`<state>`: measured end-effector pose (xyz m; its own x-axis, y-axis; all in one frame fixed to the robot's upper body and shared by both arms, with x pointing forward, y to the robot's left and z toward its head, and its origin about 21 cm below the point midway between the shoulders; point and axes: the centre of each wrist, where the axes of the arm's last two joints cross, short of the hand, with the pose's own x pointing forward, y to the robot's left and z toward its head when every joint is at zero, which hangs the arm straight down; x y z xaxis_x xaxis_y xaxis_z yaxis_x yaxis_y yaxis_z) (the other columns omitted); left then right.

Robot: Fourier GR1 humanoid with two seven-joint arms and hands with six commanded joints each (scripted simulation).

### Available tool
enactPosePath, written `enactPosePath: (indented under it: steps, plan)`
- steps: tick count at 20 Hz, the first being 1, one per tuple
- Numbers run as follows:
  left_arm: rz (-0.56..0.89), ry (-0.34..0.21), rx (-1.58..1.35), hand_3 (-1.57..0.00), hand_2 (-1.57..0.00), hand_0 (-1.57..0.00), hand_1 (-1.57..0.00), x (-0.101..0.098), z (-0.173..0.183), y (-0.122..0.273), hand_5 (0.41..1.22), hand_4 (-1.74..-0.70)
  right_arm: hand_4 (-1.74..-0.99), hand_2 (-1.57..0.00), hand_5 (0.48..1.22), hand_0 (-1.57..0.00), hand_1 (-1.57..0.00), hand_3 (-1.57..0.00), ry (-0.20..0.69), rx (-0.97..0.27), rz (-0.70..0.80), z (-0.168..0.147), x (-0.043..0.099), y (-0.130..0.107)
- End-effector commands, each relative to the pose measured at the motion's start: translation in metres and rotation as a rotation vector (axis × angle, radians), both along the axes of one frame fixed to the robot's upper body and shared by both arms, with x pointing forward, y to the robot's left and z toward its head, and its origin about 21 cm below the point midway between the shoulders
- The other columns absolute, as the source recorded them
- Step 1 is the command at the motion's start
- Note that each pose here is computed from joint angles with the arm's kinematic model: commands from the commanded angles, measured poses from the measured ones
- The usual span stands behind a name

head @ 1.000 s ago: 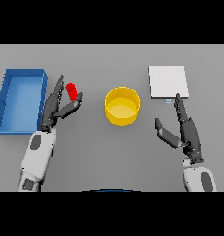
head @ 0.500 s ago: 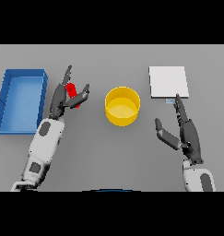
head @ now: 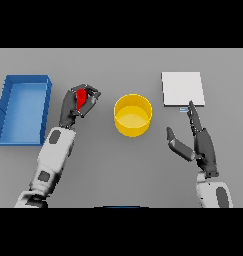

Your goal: Pick up the red beaker and tilt it to pour out 1 green nut into yellow bowl. Pick up the yellow bowl and place it on the metallic measuring scale.

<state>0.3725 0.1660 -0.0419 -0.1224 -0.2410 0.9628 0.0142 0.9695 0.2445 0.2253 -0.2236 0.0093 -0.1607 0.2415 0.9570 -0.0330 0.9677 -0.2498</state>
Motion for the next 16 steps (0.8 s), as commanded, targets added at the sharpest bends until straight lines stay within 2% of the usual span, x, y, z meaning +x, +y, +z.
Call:
enactPosePath:
  steps: [1, 4, 7, 10, 13, 16]
  plan:
    - [0.01, 0.003, -0.003, -1.2, -1.32, -1.31, -1.32, 0.001, 0.001, -0.002, 1.119, -1.61, -1.232, 0.0, 0.685, 0.0, 0.0, 0.0, -0.011, -0.003, -0.002, 0.0, -0.003, -0.001]
    - [0.024, -0.018, -0.014, -1.38, -1.44, -1.44, -1.44, 0.004, 0.006, -0.002, 1.128, -1.67, -1.196, 0.0, 0.673, 0.0, 0.0, 0.0, -0.009, -0.019, -0.011, 0.001, 0.002, -0.004]
    - [0.012, -0.061, 0.011, -1.47, -1.5, -1.5, -1.5, 0.006, 0.018, 0.001, 1.126, -1.71, -1.16, 0.0, 0.664, 0.0, 0.0, 0.0, -0.013, -0.031, -0.01, 0.0, 0.005, -0.003]
    - [-0.014, -0.092, 0.093, -1.52, -1.54, -1.54, -1.54, 0.014, 0.043, 0.009, 1.127, -1.72, -1.116, 0.0, 0.656, 0.0, 0.0, 0.0, -0.023, -0.062, -0.023, -0.003, 0.002, -0.001]
    - [-0.096, -0.134, 0.3, -1.55, -1.55, -1.55, -1.55, 0.019, 0.064, 0.007, 1.137, -1.73, -1.101, 0.0, 0.658, 0.0, 0.0, 0.0, -0.021, -0.073, -0.023, -0.003, 0.002, 0.0]
    - [-0.178, -0.15, 0.5, -1.55, -1.56, -1.56, -1.56, 0.02, 0.084, 0.0, 1.132, -1.74, -1.092, 0.0, 0.663, 0.0, 0.0, 0.0, -0.028, -0.07, -0.013, -0.005, -0.001, -0.003]
